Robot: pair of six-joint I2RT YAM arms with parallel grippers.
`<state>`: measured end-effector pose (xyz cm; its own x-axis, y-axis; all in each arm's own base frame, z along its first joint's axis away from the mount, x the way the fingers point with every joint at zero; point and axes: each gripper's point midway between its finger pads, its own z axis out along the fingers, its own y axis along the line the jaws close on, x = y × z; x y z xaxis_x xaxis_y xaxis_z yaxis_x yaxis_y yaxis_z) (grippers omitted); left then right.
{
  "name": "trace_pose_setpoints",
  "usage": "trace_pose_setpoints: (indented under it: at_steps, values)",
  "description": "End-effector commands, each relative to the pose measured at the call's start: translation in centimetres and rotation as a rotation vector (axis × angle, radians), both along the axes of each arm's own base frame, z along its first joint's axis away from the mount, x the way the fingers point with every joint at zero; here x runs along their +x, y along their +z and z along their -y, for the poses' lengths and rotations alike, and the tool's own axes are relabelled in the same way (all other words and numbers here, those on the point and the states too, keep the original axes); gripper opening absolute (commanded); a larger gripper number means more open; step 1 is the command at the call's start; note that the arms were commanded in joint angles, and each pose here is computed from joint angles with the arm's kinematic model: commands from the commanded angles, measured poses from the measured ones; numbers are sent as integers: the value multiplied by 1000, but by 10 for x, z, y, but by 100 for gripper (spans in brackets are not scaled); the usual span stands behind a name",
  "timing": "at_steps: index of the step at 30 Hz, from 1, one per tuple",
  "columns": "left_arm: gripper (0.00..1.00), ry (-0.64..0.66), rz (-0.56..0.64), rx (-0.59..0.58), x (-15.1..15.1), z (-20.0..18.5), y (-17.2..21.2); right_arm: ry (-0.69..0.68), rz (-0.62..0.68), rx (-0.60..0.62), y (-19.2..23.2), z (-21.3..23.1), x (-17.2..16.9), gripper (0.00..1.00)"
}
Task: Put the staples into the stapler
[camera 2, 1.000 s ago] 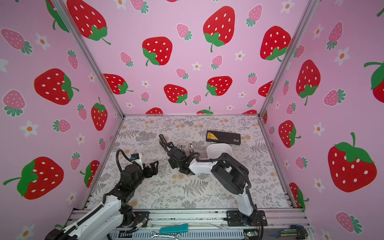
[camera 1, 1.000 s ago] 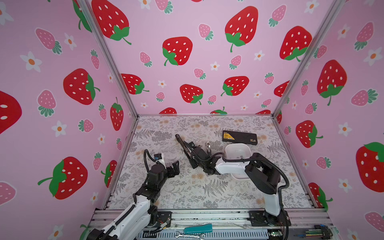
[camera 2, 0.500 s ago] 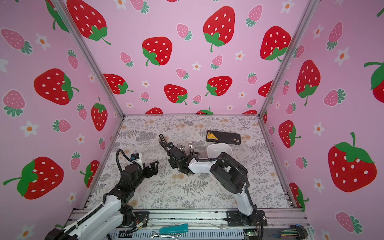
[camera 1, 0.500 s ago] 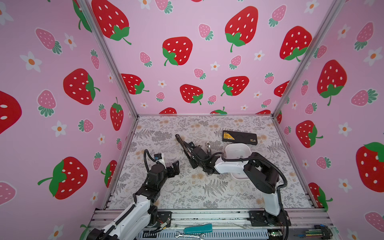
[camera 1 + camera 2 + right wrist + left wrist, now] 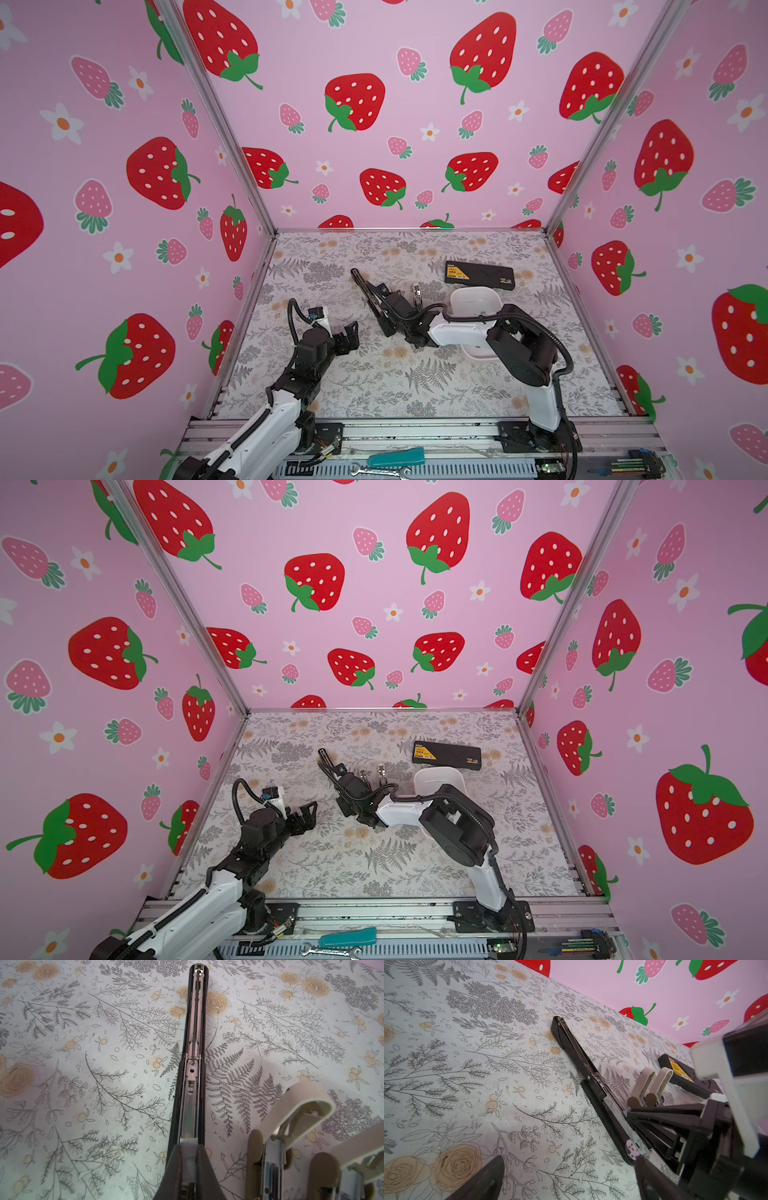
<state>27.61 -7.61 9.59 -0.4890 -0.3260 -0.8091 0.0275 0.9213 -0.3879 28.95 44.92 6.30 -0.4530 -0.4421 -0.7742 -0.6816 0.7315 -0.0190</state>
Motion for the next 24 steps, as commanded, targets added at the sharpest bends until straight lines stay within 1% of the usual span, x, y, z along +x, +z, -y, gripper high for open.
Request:
trace_pose_setpoints:
  at_steps: [1, 5, 11, 24]
  values:
    - [99, 12, 46, -28, 8, 1, 19, -3, 13, 4, 8, -1, 4, 12]
    - [99, 11, 45, -28, 8, 1, 18, 1, 24, 23, 19, 1, 3, 12]
    - [99, 14, 46, -29, 9, 1, 19, 9, 15, 30, 17, -1, 1, 12]
    - [99, 13, 45, -28, 8, 1, 18, 21, 26, 66, 31, -1, -4, 13]
